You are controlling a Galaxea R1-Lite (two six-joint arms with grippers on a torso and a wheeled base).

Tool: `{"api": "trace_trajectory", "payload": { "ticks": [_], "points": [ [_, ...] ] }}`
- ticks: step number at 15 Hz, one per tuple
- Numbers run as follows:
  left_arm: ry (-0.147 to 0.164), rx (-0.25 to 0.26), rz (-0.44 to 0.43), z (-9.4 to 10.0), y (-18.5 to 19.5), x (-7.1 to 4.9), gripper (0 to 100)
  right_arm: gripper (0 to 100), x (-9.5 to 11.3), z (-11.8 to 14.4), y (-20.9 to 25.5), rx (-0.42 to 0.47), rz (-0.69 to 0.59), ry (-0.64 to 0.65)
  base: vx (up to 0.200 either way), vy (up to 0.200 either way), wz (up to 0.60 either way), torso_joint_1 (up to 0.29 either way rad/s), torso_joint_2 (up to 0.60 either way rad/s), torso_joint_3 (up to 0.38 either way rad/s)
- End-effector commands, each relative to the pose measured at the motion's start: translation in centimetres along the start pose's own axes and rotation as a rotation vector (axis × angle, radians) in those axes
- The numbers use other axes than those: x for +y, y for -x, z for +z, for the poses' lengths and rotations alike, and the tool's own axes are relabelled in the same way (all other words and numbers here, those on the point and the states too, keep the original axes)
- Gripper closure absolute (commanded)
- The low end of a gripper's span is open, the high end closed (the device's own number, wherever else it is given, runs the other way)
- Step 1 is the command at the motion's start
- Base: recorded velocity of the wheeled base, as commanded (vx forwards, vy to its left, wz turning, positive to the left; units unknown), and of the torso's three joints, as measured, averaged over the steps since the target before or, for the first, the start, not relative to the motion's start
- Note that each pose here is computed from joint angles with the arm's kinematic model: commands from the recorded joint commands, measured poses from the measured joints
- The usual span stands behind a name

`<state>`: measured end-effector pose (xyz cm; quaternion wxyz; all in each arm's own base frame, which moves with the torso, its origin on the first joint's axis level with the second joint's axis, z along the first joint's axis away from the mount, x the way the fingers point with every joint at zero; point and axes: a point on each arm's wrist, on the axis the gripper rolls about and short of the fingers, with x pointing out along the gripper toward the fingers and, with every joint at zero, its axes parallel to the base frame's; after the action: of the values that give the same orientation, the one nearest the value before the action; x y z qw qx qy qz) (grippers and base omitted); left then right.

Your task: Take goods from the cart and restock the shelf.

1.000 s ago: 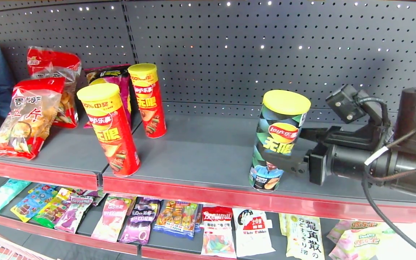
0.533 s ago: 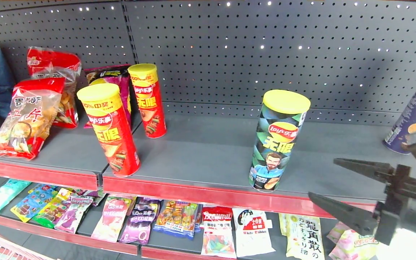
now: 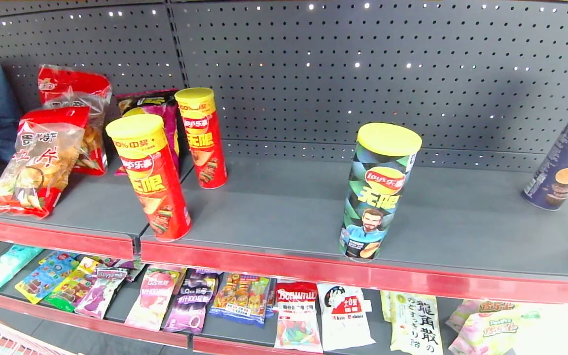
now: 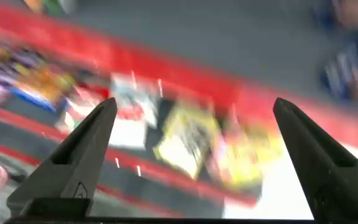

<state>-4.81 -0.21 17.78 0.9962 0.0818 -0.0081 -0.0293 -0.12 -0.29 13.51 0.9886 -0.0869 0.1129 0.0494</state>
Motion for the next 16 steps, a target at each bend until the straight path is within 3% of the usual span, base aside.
{"api": "trace_trajectory", "payload": {
  "ticks": [1, 3, 7, 16],
  "points": [
    [0.008, 0.050, -0.018, 0.3, -0.9, 0.1, 100, 0, 0.3, -2.9, 2.8, -0.063, -0.192, -0.042, 0.000, 0.000, 0.00, 0.000, 0.00, 0.000],
    [0.015, 0.067, -0.023, -0.6, -1.0, 0.0, 100, 0, 0.5, -3.8, 2.2, -0.041, -0.193, -0.034, 0.000, 0.000, 0.00, 0.000, 0.00, 0.000],
    [0.027, 0.070, -0.042, -0.9, -1.0, -0.1, 100, 0, 0.6, -4.4, 1.2, -0.082, -0.205, 0.012, 0.000, 0.000, 0.00, 0.000, 0.00, 0.000],
    [0.026, 0.062, -0.042, -0.6, -1.0, -0.1, 100, 0, 0.7, -4.9, 1.0, -0.066, -0.195, 0.020, 0.000, 0.000, -0.60, 0.002, 0.00, 0.002]
  ]
}}
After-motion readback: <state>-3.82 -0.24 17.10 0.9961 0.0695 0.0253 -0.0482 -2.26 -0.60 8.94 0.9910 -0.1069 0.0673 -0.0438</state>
